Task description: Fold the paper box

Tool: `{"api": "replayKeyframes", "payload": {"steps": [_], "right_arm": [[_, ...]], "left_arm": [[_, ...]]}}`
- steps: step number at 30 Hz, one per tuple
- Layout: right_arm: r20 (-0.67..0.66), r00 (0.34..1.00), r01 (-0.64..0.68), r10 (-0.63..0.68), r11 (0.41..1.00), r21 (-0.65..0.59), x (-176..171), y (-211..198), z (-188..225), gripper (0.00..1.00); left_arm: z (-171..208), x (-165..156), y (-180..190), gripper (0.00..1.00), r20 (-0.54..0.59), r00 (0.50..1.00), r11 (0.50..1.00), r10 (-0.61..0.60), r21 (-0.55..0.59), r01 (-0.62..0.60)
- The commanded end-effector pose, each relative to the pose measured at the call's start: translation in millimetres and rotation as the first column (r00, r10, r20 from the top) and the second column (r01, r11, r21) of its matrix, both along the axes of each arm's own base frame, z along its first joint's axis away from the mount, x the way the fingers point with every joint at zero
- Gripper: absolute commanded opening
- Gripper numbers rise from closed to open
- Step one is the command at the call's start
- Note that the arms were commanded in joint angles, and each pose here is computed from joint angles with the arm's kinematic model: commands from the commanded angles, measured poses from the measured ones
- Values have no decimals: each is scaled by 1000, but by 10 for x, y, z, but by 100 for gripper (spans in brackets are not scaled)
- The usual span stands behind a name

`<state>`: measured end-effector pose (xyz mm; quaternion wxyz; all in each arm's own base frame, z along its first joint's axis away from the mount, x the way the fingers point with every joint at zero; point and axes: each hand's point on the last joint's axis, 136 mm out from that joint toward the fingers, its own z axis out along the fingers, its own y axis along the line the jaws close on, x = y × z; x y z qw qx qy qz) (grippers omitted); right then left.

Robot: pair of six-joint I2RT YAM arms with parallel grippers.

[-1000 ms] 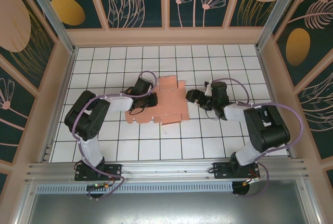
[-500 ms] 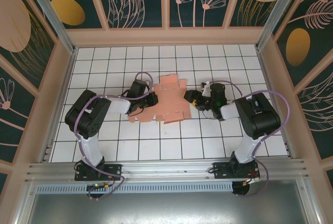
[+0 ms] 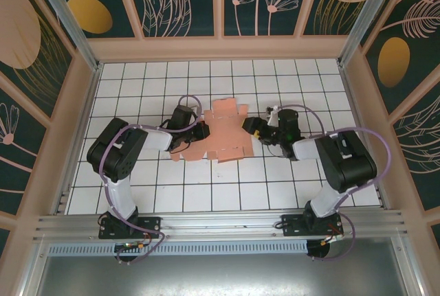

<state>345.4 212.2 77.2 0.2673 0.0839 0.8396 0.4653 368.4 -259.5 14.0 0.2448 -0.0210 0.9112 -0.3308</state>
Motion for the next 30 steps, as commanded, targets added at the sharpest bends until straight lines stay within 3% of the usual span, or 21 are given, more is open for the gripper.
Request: {"api": "replayKeyframes", "payload": {"steps": [1, 8, 16, 30], "right_arm": [[-41, 991, 118, -127, 977, -175, 51, -287, -134, 83], [-187, 976, 27, -108, 920, -390, 1, -219, -410, 79], [-219, 969, -24, -109, 847, -530, 29, -61, -589, 77], [-165, 985, -112, 51, 917, -383, 34, 379, -313, 81]], "left_arm": [[-806, -663, 370, 3, -301, 953, 986, 39, 167, 12], [-755, -629, 306, 4, -297, 954, 992, 31, 130, 8], [-767, -659, 323, 4, -299, 954, 992, 34, 128, 4], [-796, -678, 322, 4, -303, 953, 993, 33, 121, 4]]}}
